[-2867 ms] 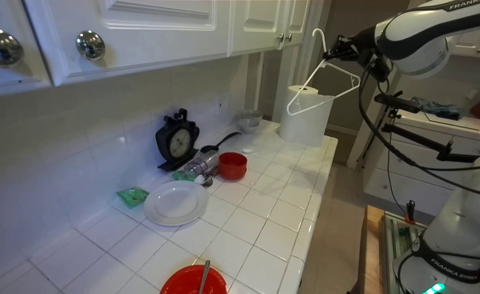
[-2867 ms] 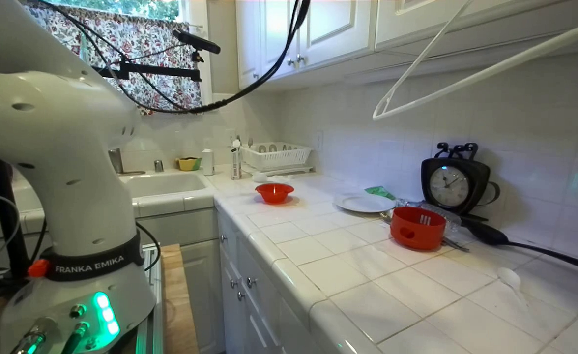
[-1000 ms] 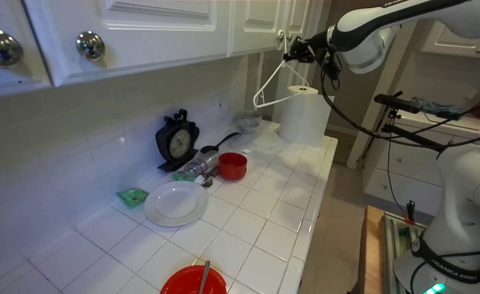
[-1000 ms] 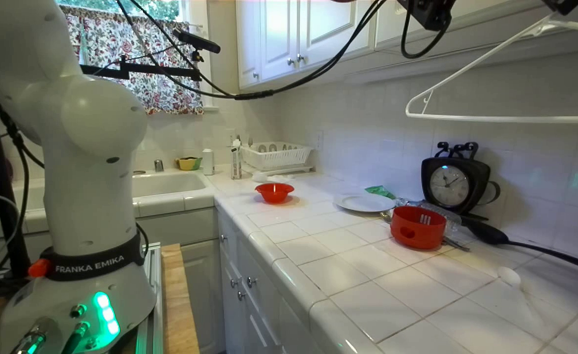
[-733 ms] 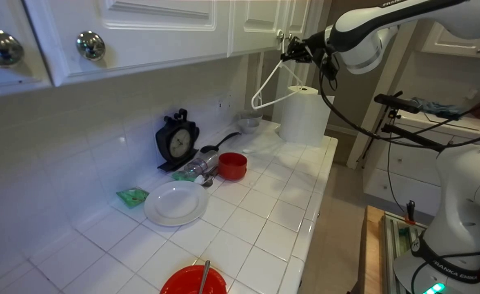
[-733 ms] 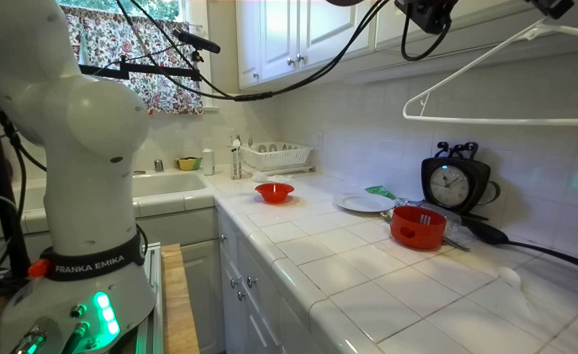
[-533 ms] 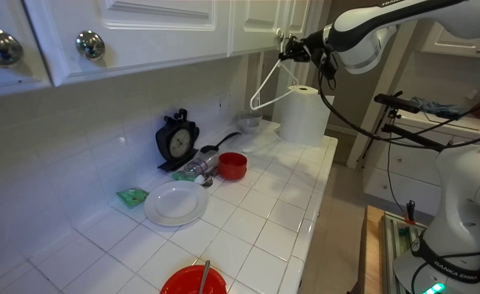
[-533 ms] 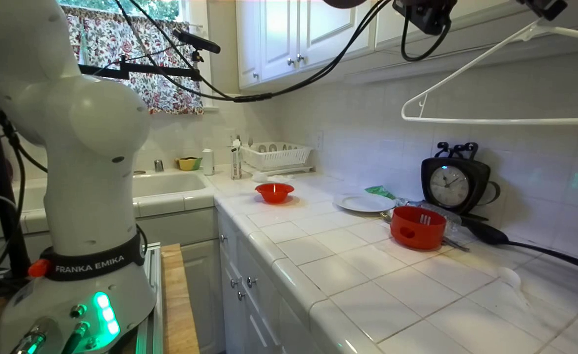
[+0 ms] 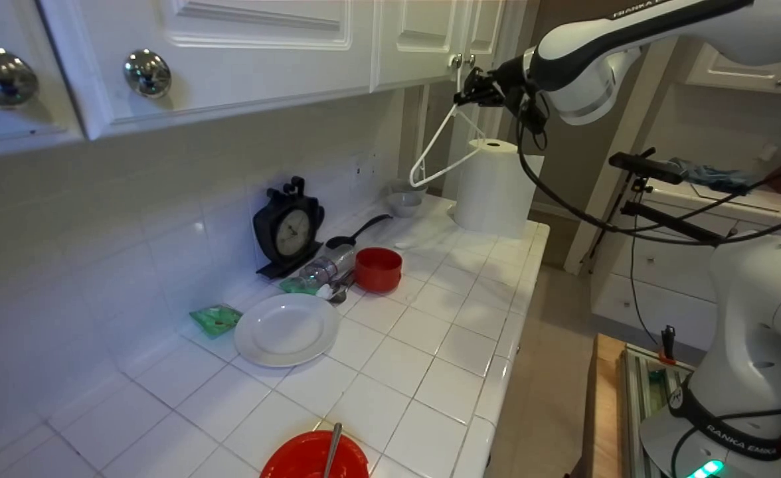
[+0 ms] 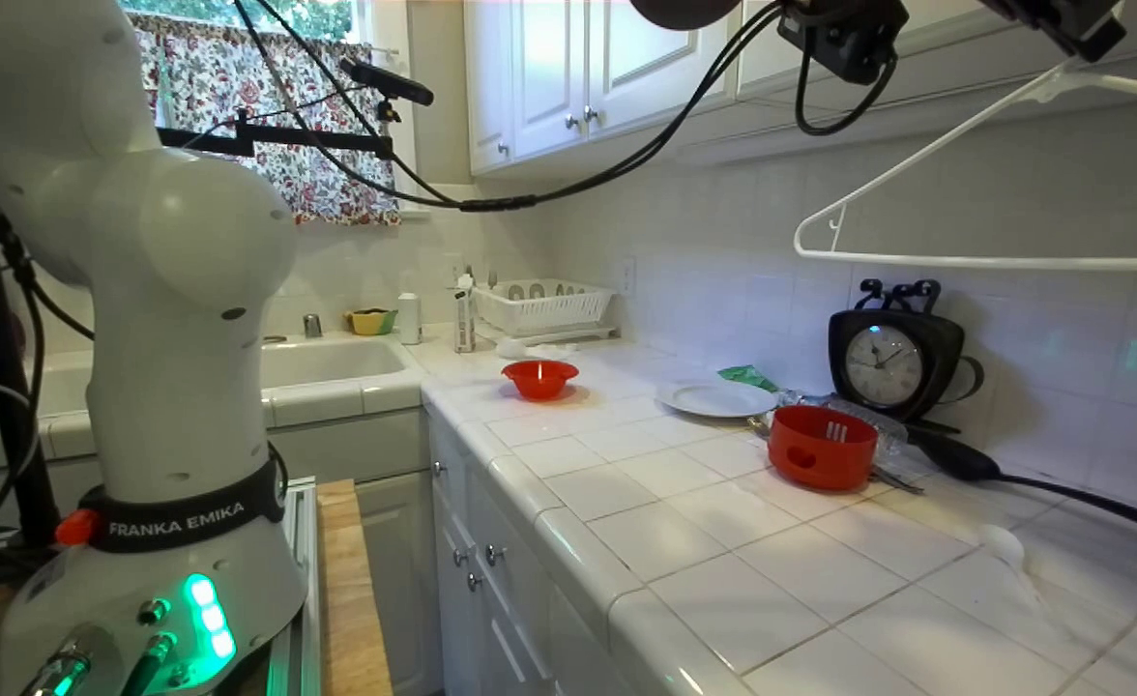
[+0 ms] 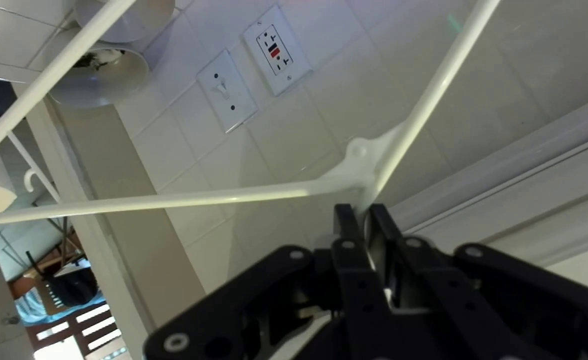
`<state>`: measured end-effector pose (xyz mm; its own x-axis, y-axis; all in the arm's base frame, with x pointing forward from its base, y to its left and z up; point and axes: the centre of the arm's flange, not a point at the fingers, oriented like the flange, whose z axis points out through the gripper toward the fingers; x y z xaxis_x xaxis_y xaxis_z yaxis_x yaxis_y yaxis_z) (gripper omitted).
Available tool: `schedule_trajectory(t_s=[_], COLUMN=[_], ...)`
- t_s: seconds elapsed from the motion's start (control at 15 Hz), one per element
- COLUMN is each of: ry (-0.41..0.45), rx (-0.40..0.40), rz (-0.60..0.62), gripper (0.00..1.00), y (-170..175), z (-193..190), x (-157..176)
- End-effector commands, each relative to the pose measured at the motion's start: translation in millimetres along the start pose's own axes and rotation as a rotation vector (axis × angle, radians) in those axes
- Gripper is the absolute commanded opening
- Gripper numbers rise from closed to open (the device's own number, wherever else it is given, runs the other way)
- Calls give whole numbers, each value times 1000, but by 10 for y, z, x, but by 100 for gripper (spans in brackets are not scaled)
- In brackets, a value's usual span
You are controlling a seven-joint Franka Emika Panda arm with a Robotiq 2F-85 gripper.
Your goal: Place the white hanger on the left door of the first upper cabinet from the right.
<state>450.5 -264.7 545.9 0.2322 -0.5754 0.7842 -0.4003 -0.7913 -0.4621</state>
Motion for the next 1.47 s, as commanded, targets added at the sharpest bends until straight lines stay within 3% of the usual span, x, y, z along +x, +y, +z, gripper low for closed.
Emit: schedule_trajectory(t_s=[0.0,0.27,0.53,0.8,1.07,1.33,1.4], ry=[-7,-14,-6,-56,-151,-273,-288], rx=[-11,-21,-114,-188,-134,-69,-94], rz=[-22,-33,-54,-64,-152,-220,-229], gripper=[43,69,98,100,100,100,100], y=[7,-57,-177,-181,-316,-718,-830], z=[100,56,-237,-448,-732,-1229,-1349], x=[-35,-50,-60,-206,-391,-413,-427])
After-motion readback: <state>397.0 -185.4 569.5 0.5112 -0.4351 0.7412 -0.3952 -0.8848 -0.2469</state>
